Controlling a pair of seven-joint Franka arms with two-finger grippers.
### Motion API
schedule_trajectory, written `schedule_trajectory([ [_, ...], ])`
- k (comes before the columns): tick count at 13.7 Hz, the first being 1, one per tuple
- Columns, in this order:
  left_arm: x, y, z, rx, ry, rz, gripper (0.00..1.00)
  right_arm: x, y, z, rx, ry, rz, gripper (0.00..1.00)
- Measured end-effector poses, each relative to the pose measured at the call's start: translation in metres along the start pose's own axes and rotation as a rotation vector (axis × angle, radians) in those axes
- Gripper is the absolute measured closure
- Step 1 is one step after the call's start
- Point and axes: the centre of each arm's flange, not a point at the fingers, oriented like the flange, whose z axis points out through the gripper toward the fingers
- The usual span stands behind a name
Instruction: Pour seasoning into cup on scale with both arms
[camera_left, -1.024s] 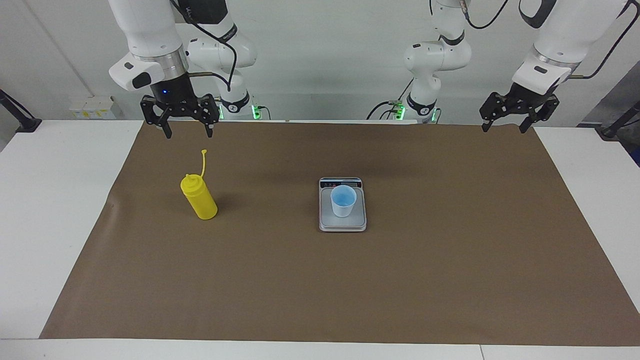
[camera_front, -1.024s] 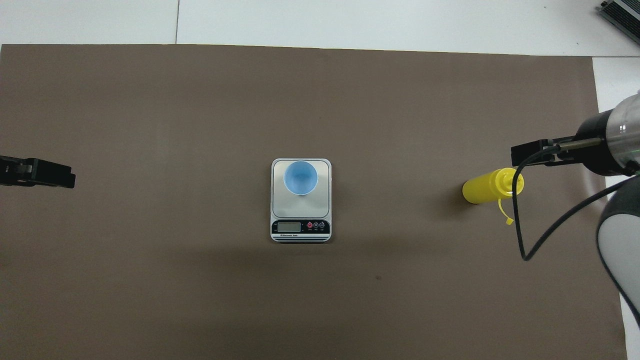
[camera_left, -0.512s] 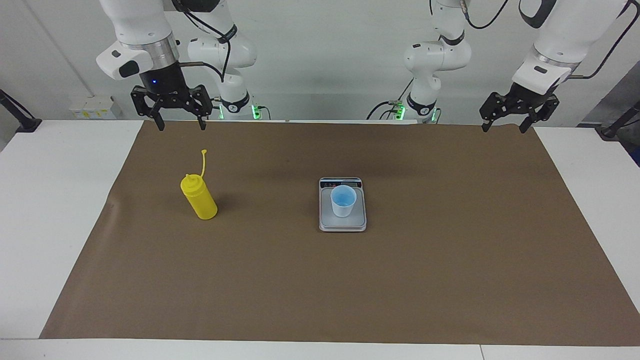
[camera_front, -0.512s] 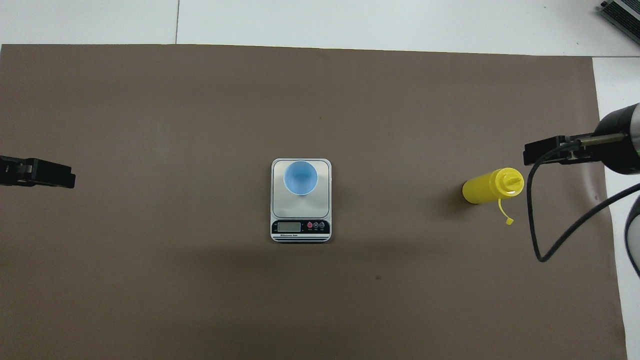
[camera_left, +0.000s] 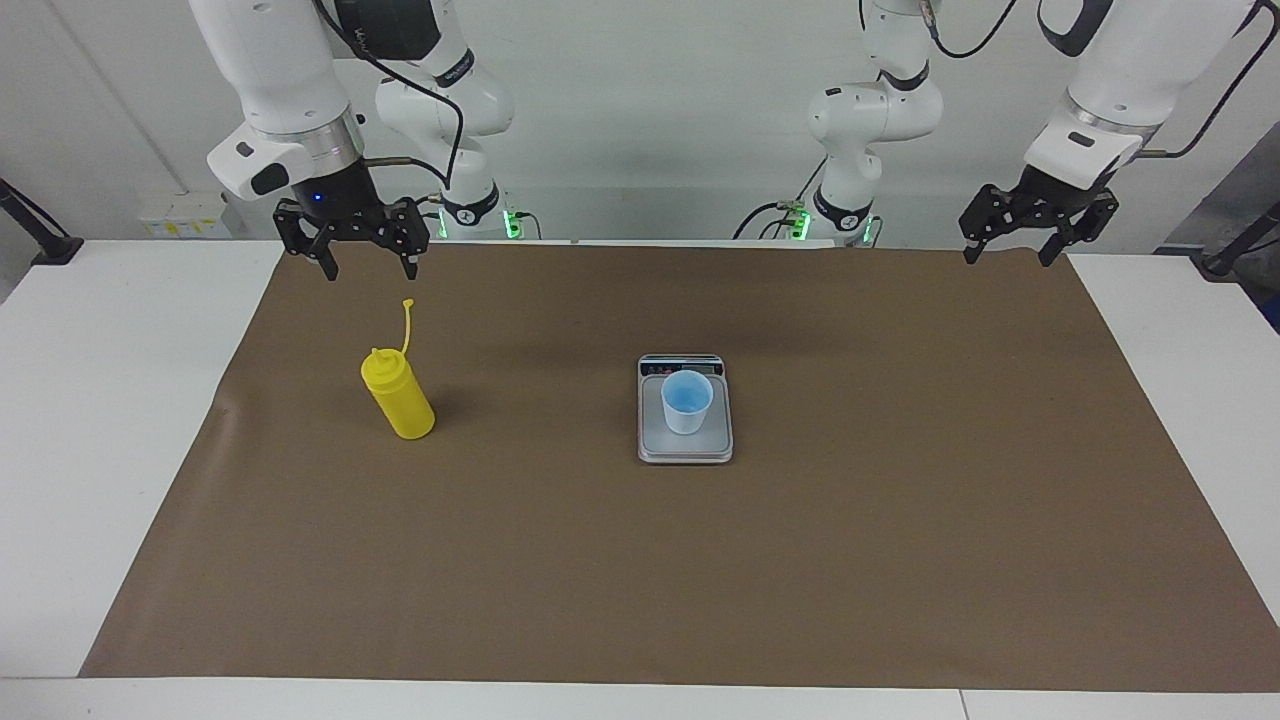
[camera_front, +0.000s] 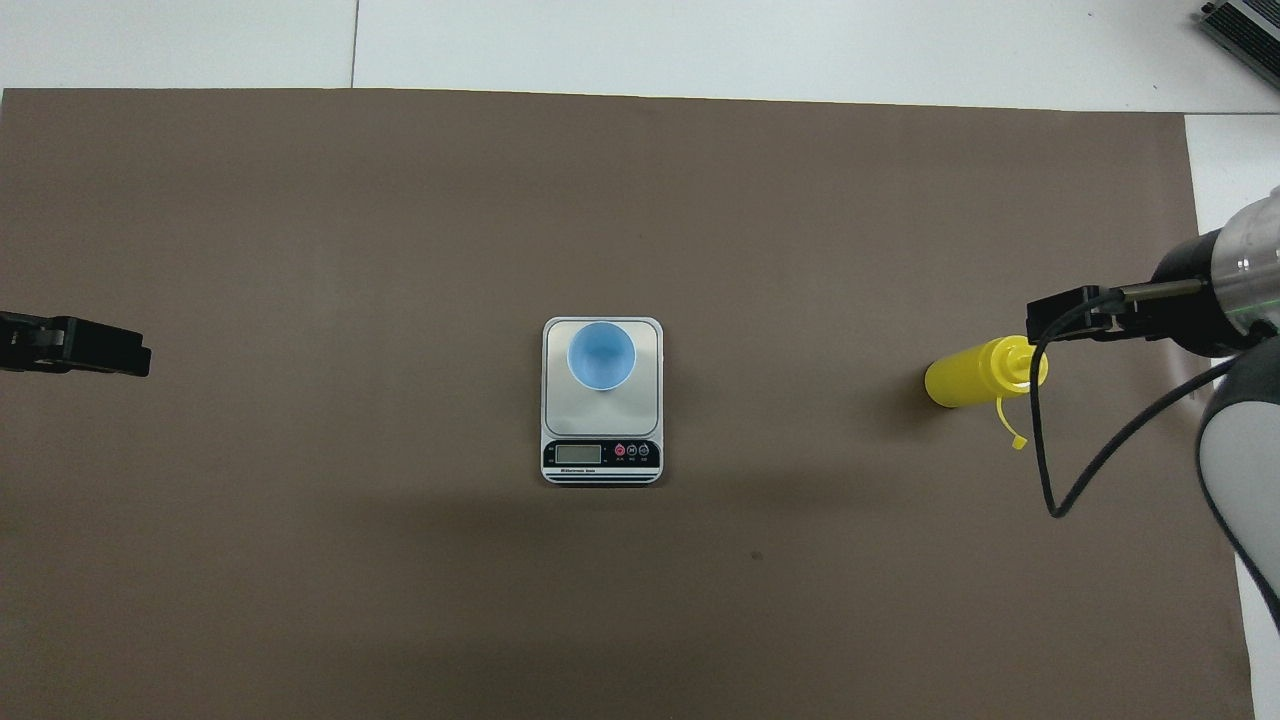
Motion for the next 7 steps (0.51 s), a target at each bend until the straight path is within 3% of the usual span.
schedule_trajectory([
  [7,0.0000,0.0000,0.0000,0.000,0.000,0.000,0.00,-0.0078,-0.0007,0.0077,-0.003,-0.016,0.000,0.00],
])
